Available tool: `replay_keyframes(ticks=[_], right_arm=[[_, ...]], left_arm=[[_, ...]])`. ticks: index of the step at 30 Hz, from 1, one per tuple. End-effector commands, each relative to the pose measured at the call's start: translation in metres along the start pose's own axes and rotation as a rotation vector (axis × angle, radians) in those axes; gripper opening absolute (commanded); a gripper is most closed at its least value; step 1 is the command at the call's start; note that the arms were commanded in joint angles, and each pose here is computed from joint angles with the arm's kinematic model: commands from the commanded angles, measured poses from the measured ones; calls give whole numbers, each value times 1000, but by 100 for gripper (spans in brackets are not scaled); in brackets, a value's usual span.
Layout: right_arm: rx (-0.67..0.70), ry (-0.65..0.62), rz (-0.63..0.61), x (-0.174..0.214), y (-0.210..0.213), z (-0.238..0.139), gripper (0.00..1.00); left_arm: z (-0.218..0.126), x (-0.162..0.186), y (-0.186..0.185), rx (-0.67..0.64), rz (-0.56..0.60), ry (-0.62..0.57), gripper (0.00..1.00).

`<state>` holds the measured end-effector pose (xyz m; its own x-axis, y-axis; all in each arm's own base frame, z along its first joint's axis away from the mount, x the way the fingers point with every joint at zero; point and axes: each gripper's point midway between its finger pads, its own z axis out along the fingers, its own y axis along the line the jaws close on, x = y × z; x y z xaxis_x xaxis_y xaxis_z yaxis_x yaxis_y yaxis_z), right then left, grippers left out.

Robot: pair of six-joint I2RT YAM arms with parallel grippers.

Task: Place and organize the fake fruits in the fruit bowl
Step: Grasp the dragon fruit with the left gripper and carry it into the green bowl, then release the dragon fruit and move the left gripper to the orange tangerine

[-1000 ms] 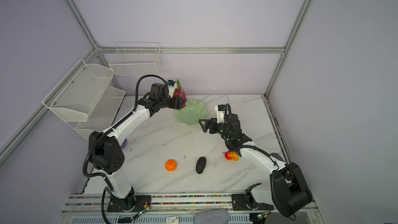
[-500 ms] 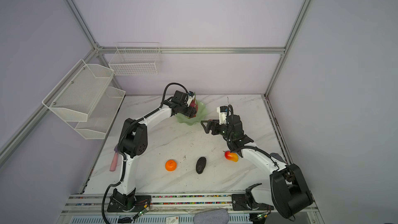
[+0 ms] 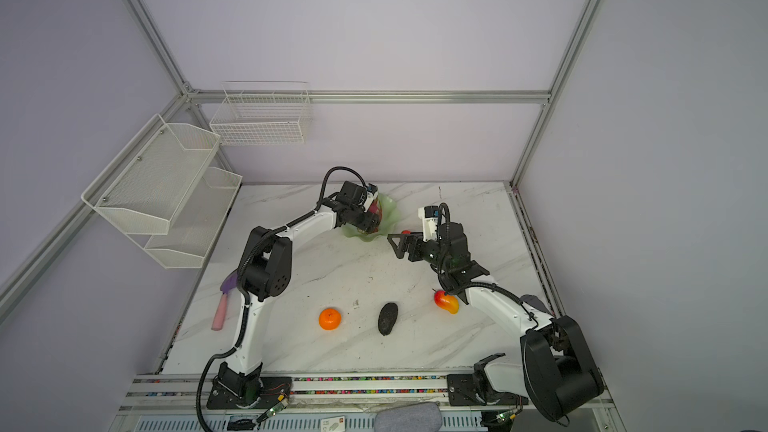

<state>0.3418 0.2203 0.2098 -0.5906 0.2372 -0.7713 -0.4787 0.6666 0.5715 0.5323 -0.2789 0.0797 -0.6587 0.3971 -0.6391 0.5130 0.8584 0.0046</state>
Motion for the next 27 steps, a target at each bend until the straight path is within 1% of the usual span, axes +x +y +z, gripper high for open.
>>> replay_keyframes(ticks=[1,3,5,6,9,14,17,19,21,23,25,27], right_arm=[[5,-14,-11,-2,0,-7,97],[5,-13,-10,-1,1,-8,97],[5,-12,-10,-1,1,-8,97],[6,-12,-9,-1,0,-8,97],[7,-12,-10,-2,0,-8,97],[10,-14,-12,-3,2,-11,97],[23,1,-45,-2,1,-12,97],[17,54,-79,5,3,-11,97],[40,111,-111,15,1,-10,97],[45,160,-134,25,0,-12,97],[9,199,-149,36,9,-14,97],[-53,252,-161,53,27,-11,97]], left_arm=[[-21,-54,6,-20,23,-142,77],[-20,-53,6,-20,18,-141,81],[-20,-53,5,-16,17,-145,97],[-22,-54,5,-15,15,-151,100],[-30,-60,2,-2,13,-170,100],[-57,-74,2,-2,13,-215,100],[-86,-79,2,-15,7,-245,100],[-111,-74,5,-38,-11,-256,100],[-134,-60,6,-53,-34,-256,100],[-158,-38,5,-59,-67,-246,100],[-177,-2,-1,-47,-108,-208,100],[-193,39,-8,-36,-151,-153,100]])
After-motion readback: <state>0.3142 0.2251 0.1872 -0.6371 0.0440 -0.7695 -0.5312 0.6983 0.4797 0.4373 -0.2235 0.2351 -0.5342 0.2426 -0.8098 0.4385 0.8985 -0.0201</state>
